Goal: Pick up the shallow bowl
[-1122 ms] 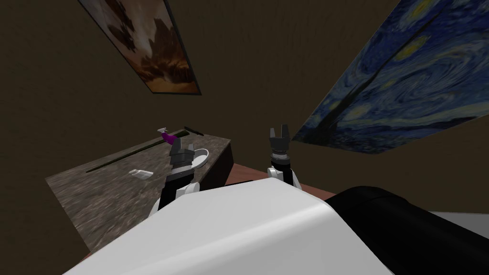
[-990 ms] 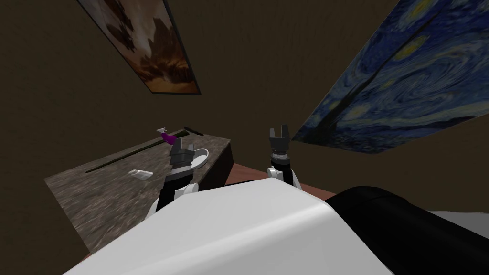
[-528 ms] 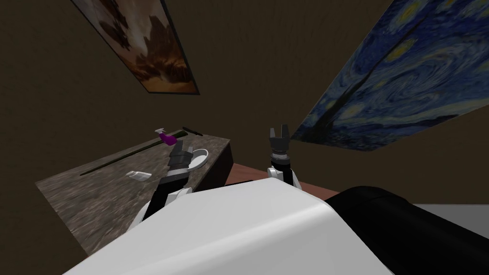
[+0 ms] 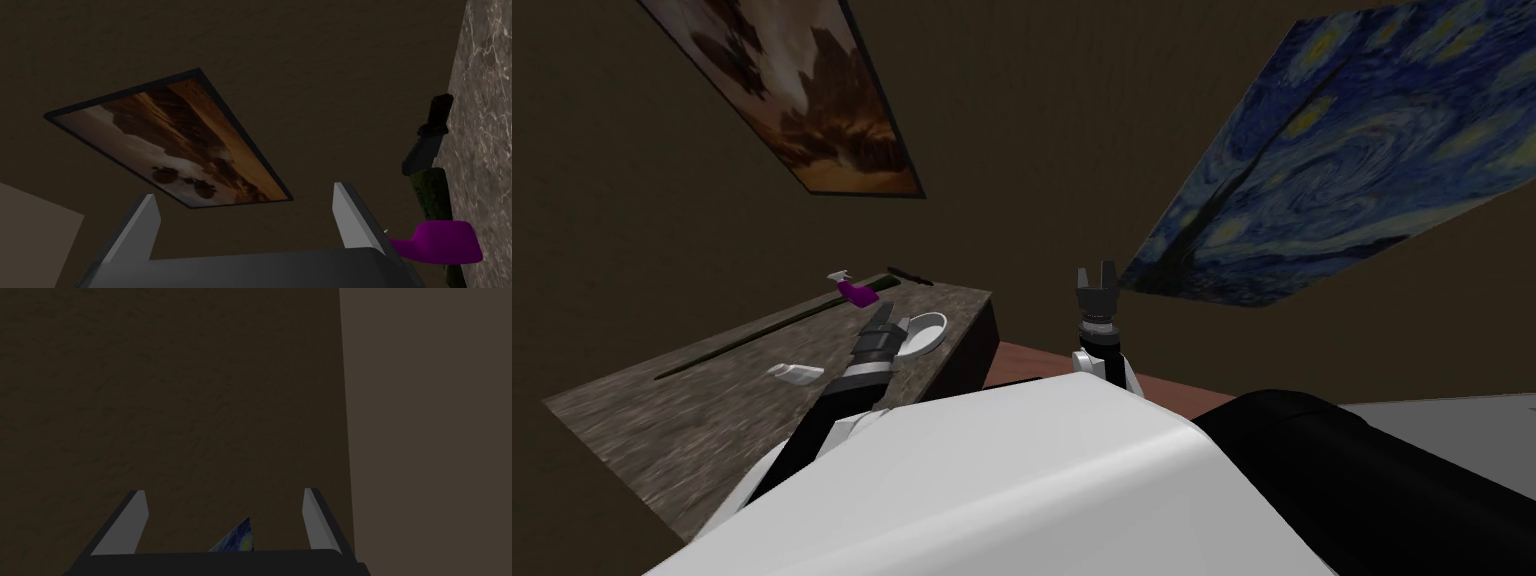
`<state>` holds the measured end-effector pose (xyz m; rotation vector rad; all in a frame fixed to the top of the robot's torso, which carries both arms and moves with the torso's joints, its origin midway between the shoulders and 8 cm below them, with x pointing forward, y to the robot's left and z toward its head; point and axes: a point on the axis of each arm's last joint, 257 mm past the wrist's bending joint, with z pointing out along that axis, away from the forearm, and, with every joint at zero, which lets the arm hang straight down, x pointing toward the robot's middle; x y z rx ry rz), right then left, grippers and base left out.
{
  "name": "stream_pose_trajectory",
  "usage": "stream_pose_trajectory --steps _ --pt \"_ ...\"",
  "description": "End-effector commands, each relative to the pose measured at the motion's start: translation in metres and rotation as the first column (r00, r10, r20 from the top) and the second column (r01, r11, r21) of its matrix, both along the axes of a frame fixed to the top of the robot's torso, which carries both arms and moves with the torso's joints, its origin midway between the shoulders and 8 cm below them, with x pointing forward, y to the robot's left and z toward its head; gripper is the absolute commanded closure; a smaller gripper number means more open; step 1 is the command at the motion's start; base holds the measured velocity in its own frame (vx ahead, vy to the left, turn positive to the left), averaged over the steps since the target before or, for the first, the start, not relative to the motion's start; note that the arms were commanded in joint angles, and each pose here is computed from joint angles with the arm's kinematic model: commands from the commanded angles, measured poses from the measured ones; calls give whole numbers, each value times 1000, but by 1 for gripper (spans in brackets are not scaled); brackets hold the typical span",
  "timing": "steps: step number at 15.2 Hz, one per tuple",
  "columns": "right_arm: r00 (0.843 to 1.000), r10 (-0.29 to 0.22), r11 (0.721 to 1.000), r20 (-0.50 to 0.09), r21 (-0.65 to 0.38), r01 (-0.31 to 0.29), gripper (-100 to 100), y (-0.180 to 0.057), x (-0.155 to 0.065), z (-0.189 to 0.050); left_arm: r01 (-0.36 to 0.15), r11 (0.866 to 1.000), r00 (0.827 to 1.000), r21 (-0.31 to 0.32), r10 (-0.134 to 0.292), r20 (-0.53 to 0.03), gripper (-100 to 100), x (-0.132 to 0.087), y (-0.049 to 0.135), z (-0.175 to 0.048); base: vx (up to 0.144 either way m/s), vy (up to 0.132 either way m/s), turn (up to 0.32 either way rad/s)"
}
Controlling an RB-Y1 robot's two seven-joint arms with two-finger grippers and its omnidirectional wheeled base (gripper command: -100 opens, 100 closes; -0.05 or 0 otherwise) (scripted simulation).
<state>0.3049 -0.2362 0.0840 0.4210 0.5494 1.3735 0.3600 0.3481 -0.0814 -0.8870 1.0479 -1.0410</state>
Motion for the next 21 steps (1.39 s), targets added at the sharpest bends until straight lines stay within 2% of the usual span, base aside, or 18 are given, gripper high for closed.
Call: stream_pose_trajectory --steps 1,2,5,8,10,11,12,13,14,15,17,18,19,21 --pt "1000 0 1000 0 0 0 0 0 0 0 -8 1000 999 1 8 -41 -100 -1 7 -8 -20 26 -67" --pt "1000 0 1000 0 0 0 0 0 0 0 -16 1000 997 3 16 -80 -100 -4 15 -16 -19 27 -91" --pt "1000 0 1000 0 0 0 0 0 0 0 -30 1000 990 1 30 -140 -100 -7 25 -29 -20 21 -75" --pt "1000 0 1000 0 0 0 0 0 0 0 -54 999 972 -2 52 -231 -100 -16 44 -47 -20 24 -105" --pt "1000 0 1000 0 0 0 0 0 0 0 -58 998 968 -3 55 -243 -100 -17 45 -50 -14 19 -48" --pt "1000 0 1000 0 0 0 0 0 0 0 -70 998 956 -6 66 -287 -100 -22 54 -58 -12 15 -65" --pt "1000 0 1000 0 0 0 0 0 0 0 -73 997 953 -6 68 -295 -100 -22 55 -61 -13 17 -81" --pt "1000 0 1000 0 0 0 0 0 0 0 -85 996 939 -9 77 -334 -100 -29 63 -68 -11 17 -142" --pt "1000 0 1000 0 0 0 0 0 0 0 -89 996 934 -10 81 -348 -100 -29 64 -72 -10 20 -105" --pt "1000 0 1000 0 0 0 0 0 0 0 -101 995 919 -13 89 -384 -100 -36 72 -78 -12 21 -111" --pt "1000 0 1000 0 0 0 0 0 0 0 -107 994 912 -14 92 -400 -100 -37 73 -82 -10 21 -60" --pt "1000 0 1000 0 0 0 0 0 0 0 -120 993 893 -17 100 -438 -100 -45 81 -89 -5 16 -73" --pt "1000 0 1000 0 0 0 0 0 0 0 -124 992 886 -18 103 -451 -100 -45 82 -93 -4 17 -92" --pt "1000 0 1000 0 0 0 0 0 0 0 -142 990 858 -22 112 -501 -100 -55 90 -103 -4 20 -122"
